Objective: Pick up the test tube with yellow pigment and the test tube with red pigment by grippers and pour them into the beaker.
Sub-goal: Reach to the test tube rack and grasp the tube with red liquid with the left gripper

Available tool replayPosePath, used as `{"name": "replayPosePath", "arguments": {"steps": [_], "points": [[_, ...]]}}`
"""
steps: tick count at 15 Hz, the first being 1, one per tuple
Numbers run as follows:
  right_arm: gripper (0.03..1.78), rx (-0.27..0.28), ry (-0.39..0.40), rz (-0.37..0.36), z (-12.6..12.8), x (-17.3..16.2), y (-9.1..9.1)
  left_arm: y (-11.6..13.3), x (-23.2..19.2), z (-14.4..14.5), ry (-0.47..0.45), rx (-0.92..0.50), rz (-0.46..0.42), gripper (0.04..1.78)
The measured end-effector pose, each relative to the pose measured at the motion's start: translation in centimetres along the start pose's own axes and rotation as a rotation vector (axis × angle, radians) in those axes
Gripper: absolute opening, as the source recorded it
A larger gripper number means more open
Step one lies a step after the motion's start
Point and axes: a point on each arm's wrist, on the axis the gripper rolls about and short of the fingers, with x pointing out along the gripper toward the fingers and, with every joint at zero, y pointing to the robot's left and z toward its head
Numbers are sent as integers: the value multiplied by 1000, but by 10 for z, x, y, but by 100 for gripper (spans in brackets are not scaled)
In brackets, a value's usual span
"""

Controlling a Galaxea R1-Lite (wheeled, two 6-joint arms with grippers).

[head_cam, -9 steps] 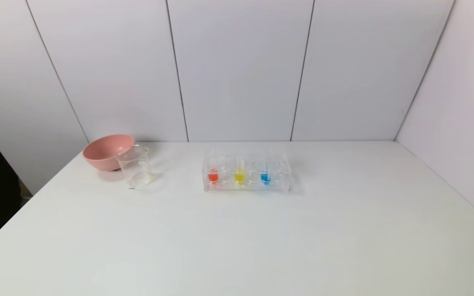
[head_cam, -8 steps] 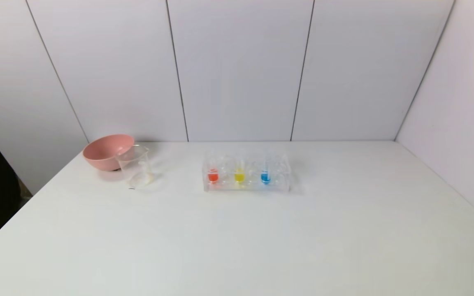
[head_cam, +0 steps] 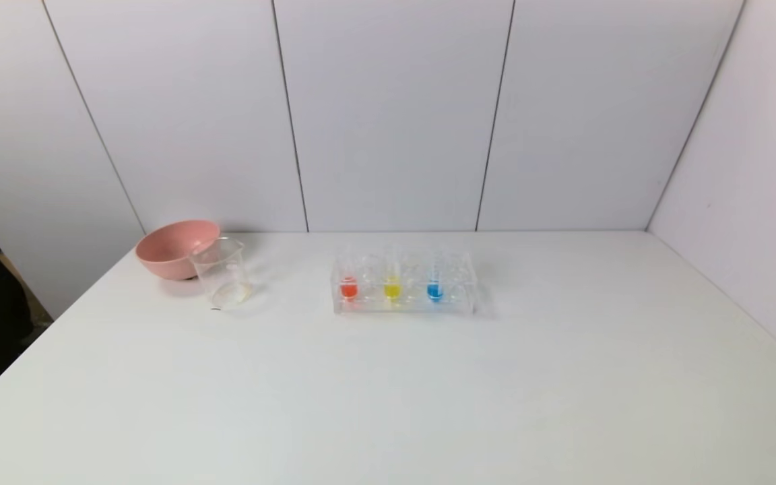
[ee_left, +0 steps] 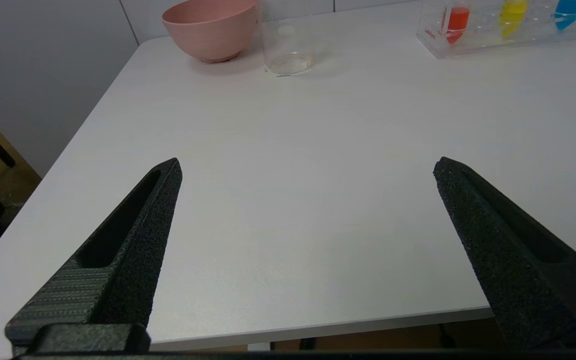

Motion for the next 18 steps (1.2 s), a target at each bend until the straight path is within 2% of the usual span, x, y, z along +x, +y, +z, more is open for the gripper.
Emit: {"name": "replayPosePath", "arguments": {"steps": [13, 16, 18], "points": [[11, 0, 0, 0, 0, 0, 0, 0, 0, 0, -1, -3, 2, 176], [11, 0, 0, 0, 0, 0, 0, 1, 0, 2, -9, -44, 23, 176], [11, 0, 0, 0, 0, 0, 0, 1, -3, 12, -46, -82, 22, 176]]}}
